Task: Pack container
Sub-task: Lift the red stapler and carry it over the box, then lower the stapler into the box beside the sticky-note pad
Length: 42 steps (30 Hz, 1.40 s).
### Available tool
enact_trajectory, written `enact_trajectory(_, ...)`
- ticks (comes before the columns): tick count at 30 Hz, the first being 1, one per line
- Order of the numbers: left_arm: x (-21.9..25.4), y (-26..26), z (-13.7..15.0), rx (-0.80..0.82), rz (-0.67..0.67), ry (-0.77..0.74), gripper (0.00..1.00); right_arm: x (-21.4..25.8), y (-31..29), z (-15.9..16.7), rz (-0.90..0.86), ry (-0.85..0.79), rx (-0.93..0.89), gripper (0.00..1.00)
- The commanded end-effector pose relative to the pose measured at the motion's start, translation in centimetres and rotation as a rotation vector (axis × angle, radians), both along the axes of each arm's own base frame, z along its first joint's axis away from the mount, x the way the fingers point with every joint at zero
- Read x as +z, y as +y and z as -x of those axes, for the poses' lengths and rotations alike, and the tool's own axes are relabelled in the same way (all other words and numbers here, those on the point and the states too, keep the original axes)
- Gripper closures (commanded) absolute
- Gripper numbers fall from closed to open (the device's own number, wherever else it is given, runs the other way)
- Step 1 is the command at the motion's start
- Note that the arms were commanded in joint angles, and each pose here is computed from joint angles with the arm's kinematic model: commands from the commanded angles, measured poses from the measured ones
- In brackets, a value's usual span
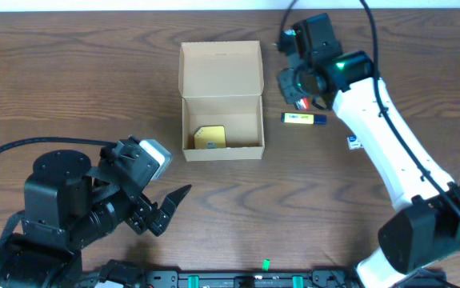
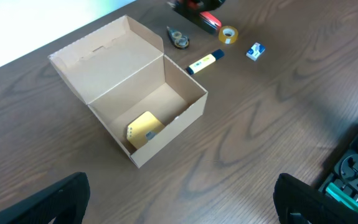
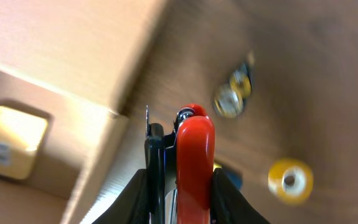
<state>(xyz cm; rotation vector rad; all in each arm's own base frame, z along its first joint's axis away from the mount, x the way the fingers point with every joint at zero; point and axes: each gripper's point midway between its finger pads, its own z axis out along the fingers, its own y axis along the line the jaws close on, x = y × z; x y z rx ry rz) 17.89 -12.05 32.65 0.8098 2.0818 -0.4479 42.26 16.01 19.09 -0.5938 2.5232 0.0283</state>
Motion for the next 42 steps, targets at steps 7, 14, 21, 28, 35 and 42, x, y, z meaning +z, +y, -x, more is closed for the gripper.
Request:
enact_trajectory(7, 0.7, -0.1, 0.2, -0.013, 0.010, -0.019, 0.05, 2.4, 10.0, 4.2, 0.065, -0.120, 0.581, 0.99)
enact_trajectory(14, 0.7, -0.1, 0.2, -0.013, 0.010, -0.019, 0.05, 0.1, 13.1, 6.0, 0.173, -0.129, 0.831, 0.99)
enact_trajectory(21, 0.7, -0.1, 0.2, -0.013, 0.010, -0.019, 0.05, -4.7, 14.6, 6.2, 0.267, -0.076, 1.008, 0.99)
enact_trajectory(28, 0.7, -0.1, 0.2, -0.013, 0.010, -0.019, 0.05, -7.6, 16.1, 5.0, 0.280, -0.081, 1.041, 0.99)
enact_trajectory(35, 0.7, -0.1, 0.2, -0.013, 0.010, -0.019, 0.05, -7.9, 18.3, 5.2, 0.242, -0.143, 1.154, 0.99)
enact_trajectory(42, 0.7, -0.1, 0.2, -0.013, 0.010, -0.019, 0.05, -8.5, 18.9, 4.4, 0.257, -0.177, 1.176, 0.99)
